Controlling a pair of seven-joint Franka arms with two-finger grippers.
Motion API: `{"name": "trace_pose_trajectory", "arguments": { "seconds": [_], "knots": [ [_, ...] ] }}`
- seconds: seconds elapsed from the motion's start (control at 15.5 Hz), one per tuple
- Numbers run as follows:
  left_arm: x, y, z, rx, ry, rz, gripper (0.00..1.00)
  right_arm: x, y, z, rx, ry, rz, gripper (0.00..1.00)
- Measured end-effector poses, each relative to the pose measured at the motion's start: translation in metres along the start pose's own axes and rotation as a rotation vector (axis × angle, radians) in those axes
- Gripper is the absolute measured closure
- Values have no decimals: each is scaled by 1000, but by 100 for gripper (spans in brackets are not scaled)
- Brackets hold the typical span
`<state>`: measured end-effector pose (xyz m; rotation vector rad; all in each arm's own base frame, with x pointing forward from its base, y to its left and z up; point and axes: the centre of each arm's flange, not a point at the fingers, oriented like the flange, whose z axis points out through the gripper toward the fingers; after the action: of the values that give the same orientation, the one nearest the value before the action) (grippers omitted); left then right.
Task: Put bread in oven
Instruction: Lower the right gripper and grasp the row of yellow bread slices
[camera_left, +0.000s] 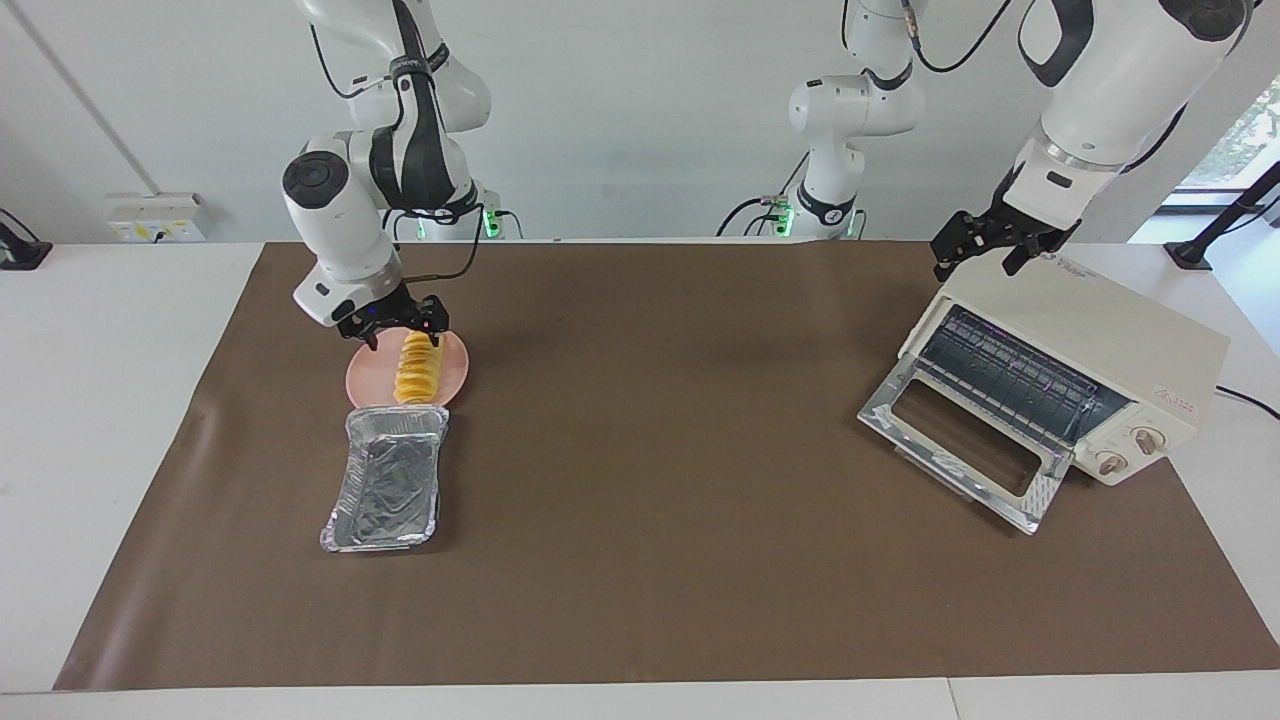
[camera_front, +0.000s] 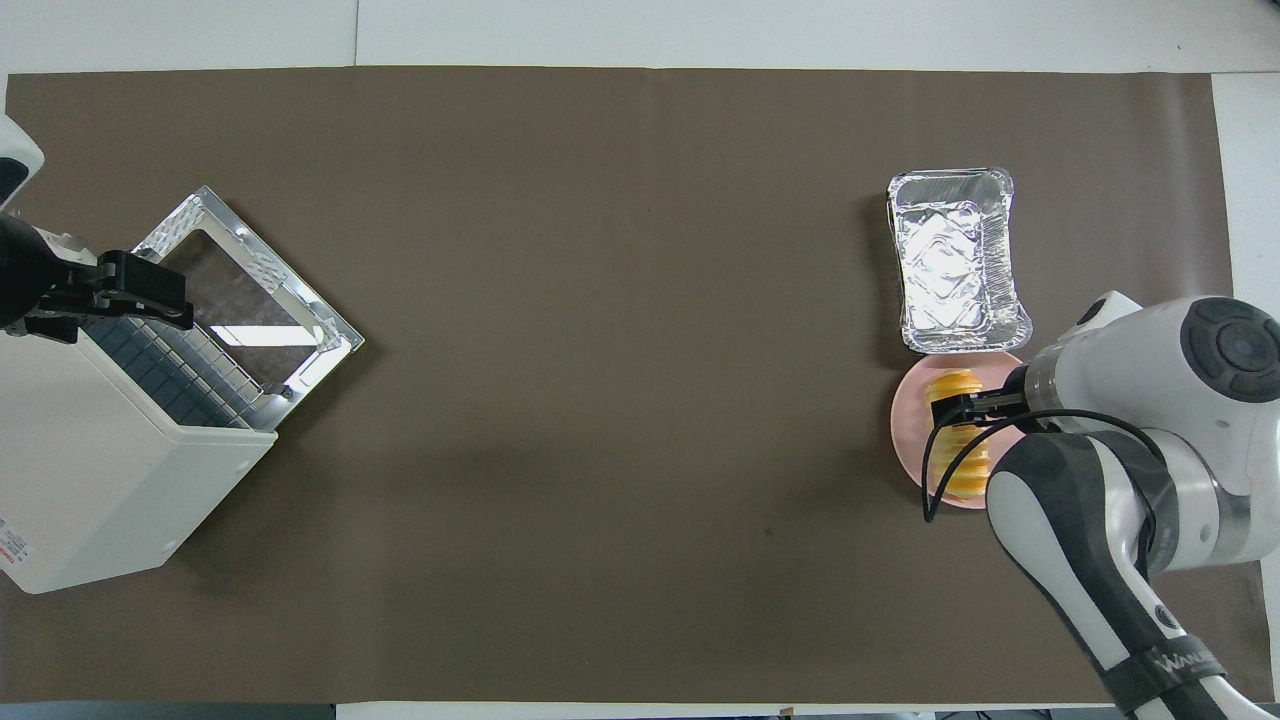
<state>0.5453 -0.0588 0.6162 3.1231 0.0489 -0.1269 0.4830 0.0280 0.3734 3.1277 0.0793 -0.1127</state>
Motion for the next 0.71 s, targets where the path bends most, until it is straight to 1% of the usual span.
{"name": "trace_pose_trajectory", "arguments": {
  "seconds": [0.32,0.52,0.71],
  "knots": [
    [0,0,0,0,0,0,0,-9,2,31,12,24,36,0],
    [0,0,0,0,0,0,0,-15,4,44,17,20,47,0],
    [0,0,0,0,0,0,0,-17,4,56,41,30,82,0]
  ]
}}
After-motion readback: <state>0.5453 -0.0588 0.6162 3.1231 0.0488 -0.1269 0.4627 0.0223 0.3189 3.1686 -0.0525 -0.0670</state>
